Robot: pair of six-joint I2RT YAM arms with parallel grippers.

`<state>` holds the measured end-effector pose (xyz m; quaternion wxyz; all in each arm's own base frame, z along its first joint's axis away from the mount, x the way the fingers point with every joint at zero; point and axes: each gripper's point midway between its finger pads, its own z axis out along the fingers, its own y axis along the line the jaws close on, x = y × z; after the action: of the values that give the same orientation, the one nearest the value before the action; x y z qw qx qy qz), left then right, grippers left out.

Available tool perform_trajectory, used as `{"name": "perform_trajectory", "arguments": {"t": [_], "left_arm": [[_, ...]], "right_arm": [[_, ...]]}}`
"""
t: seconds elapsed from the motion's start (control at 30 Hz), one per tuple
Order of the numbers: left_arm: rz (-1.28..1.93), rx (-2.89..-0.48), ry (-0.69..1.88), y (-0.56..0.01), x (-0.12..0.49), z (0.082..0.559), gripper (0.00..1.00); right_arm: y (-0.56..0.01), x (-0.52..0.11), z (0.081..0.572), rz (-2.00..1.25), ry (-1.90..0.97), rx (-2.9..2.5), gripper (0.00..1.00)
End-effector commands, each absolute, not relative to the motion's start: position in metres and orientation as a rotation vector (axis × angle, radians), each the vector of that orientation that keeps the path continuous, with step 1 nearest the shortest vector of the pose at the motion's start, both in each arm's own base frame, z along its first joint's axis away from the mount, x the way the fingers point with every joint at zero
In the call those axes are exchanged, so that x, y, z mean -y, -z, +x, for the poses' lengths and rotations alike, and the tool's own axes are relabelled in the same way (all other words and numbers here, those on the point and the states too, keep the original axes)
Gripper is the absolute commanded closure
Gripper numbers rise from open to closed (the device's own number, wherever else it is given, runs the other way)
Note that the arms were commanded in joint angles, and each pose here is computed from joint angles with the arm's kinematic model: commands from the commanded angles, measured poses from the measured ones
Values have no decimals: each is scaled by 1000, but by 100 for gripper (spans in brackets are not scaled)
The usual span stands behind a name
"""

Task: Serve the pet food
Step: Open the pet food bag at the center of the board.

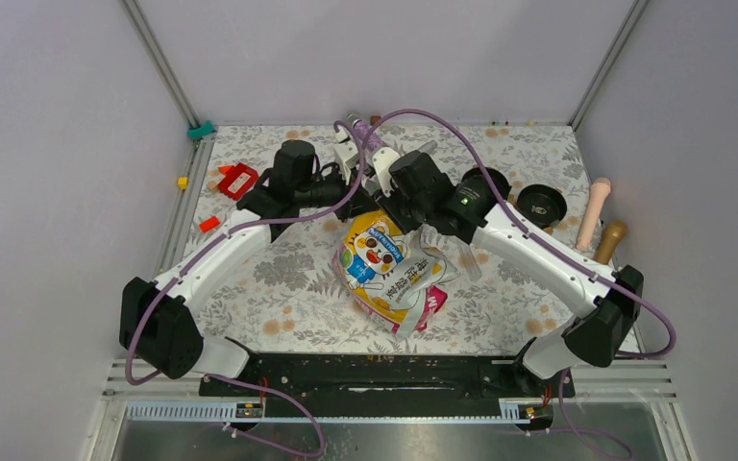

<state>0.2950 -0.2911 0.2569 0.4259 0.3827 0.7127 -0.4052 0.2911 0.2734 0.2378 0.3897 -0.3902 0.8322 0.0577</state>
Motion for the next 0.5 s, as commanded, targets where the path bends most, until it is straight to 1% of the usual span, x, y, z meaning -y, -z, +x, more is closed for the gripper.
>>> {"name": "perform_trajectory", "arguments": {"t": [0.0,0.1,0.23,0.47], "left_arm": [[1066,-1453,1071,-334,304,269,100],[1071,-1448,1073,-335,304,268,100],[1077,-1444,1071,-334,303,267,100],[1089,-1440,1082,-333,304,266,100]], "right_arm": [[-271,-267,284,-920,-233,-2047,58],[-288,-263,272,-878,-304,-2023,56],[-300,-254,263,-839,-330,-2000,55],[-295,-243,276,-767,-286,-2037,54]]}}
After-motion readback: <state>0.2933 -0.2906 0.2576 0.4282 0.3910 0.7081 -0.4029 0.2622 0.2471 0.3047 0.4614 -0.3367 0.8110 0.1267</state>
